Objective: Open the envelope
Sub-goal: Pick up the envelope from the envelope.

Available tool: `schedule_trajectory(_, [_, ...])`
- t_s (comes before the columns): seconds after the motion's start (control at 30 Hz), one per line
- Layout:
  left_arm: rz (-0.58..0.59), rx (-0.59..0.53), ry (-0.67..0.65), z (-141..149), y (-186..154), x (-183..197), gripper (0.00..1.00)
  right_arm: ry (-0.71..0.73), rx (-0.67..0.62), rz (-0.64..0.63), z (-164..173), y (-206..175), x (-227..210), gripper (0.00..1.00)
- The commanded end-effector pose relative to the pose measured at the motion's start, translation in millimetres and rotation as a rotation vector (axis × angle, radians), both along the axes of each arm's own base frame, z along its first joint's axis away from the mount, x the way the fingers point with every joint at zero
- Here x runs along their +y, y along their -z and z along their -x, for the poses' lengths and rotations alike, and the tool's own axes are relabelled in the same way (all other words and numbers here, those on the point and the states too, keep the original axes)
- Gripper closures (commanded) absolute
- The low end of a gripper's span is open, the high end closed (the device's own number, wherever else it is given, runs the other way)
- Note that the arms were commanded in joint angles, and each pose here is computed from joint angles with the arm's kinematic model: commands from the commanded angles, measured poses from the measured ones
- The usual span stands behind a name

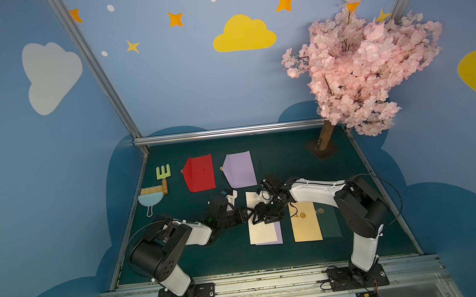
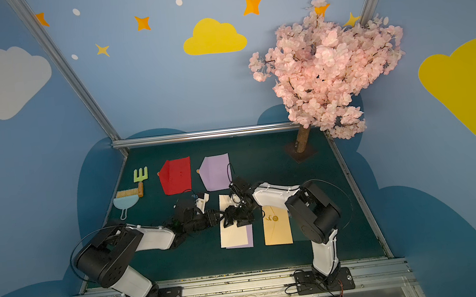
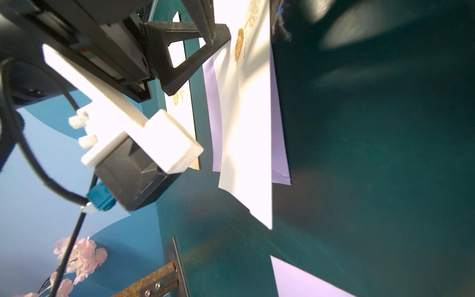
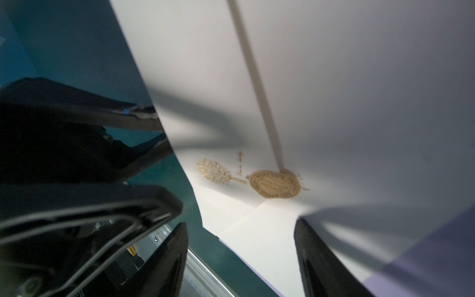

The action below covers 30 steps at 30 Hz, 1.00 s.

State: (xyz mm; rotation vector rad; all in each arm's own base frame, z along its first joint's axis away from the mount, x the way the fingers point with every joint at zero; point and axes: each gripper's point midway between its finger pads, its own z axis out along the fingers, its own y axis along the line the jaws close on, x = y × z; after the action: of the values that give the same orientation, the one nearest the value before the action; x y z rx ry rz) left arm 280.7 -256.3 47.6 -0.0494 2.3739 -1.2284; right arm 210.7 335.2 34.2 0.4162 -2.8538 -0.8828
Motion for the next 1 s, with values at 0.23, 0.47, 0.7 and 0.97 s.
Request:
schedule_trajectory(0.23, [0.015,-0.017,-0.015,-3,-3,6,0.83,-0.069,0.065,0.079,19,31,7,0.33])
schedule_trajectory(0.47, [0.029,0.000,-0.014,-3,3,7,0.97,-0.089,0.062,0.082,22,31,13,0.33])
schedule_trajectory(0.7, [0.033,-0.022,-0.029,-6,-5,15,0.97,-0.102,-0.016,0.056,19,-5,13,0.33])
schedule_trajectory(0.97, [0.000,-0.117,0.020,2,-47,24,0.97,-0.067,-0.201,-0.071,3,-105,2,0.30])
